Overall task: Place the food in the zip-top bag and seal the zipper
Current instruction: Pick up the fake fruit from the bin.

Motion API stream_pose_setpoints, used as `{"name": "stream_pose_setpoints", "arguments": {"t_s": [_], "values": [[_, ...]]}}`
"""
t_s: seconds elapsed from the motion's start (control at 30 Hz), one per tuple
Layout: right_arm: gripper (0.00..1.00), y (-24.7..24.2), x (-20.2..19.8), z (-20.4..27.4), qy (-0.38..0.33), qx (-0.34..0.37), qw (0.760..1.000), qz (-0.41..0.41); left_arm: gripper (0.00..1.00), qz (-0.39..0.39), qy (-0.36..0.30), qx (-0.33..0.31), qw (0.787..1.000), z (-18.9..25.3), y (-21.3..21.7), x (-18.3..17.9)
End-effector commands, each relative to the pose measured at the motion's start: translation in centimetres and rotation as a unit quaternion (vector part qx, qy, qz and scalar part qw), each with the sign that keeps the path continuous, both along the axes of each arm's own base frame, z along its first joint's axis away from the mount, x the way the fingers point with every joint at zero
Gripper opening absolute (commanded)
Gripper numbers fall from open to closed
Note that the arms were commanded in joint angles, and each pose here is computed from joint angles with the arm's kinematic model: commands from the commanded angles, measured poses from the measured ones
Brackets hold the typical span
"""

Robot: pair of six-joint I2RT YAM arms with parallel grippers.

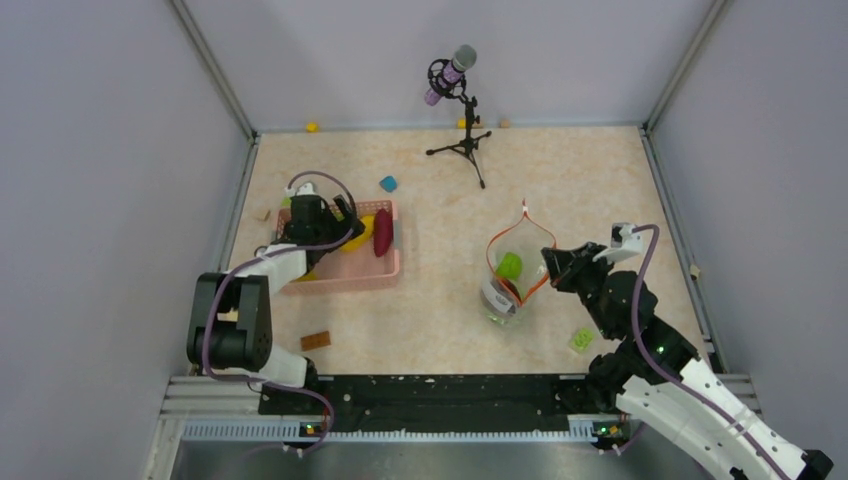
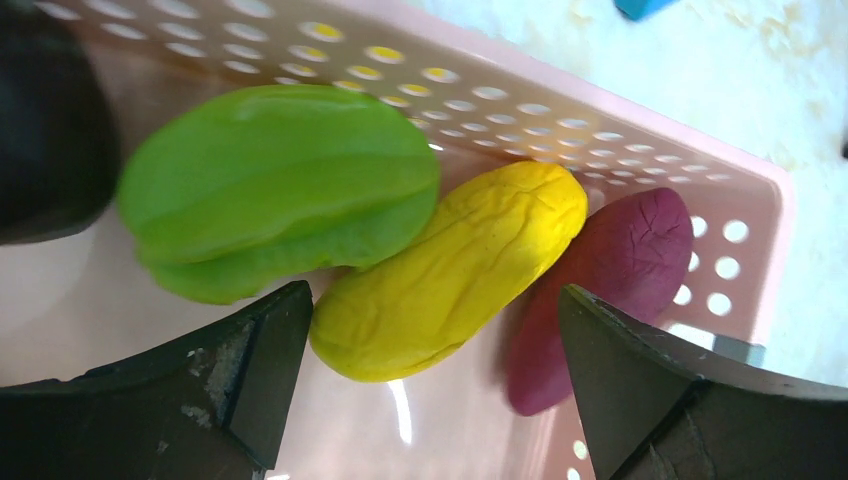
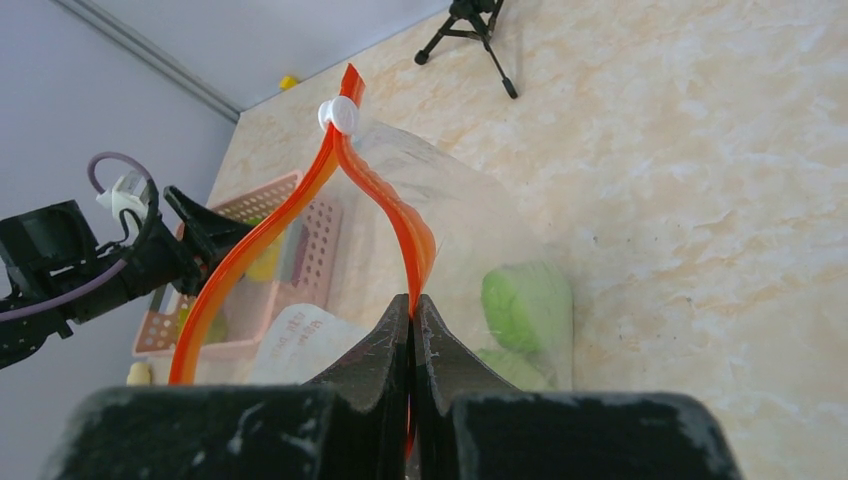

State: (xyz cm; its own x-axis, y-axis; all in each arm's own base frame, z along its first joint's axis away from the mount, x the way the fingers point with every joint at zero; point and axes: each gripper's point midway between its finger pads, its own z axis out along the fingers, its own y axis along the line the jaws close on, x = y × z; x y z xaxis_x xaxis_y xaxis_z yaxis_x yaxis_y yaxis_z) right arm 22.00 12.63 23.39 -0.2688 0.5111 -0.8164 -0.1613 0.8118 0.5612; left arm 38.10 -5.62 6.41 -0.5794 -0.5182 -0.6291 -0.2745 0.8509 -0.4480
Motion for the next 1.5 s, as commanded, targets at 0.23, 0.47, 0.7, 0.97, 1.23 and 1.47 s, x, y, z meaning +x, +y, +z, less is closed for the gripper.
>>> {"name": "stream_pose_setpoints", "arguments": {"t_s": [0.23, 0.47, 0.7, 0.97, 1.23, 1.47], "values": [[0.0, -0.2, 0.0, 1.6, -0.032, 0.013, 0.999, 0.0, 0.97, -0.132, -0.047, -0.056, 0.988, 2.1, -4.4, 0.7], [0.0, -0.2, 0.0, 1.6, -0.033, 0.014, 0.999, -0.001, 0.86, -0.087, -0.005, -0.013, 0.996, 0.5, -2.8, 1.1], [0.0, -0.3, 0.0, 1.7, -0.033, 0.013, 0.999, -0.004, 0.67, -0.081, 0.027, 0.006, 0.996, -0.9, -3.0, 1.6], [0.0, -0.4, 0.0, 1.6, -0.034, 0.011, 0.999, -0.004, 0.59, -0.103, 0.033, 0.017, 0.994, -1.3, -4.2, 1.6], [0.0, -0.4, 0.0, 1.6, -0.033, 0.009, 0.999, -0.005, 0.55, -0.076, 0.071, 0.079, 0.991, -2.5, -3.3, 1.4], [0.0, -0.5, 0.0, 1.7, -0.035, 0.01, 0.999, -0.006, 0.47, -0.051, 0.1, 0.124, 0.986, -3.0, -2.4, 1.1]]}}
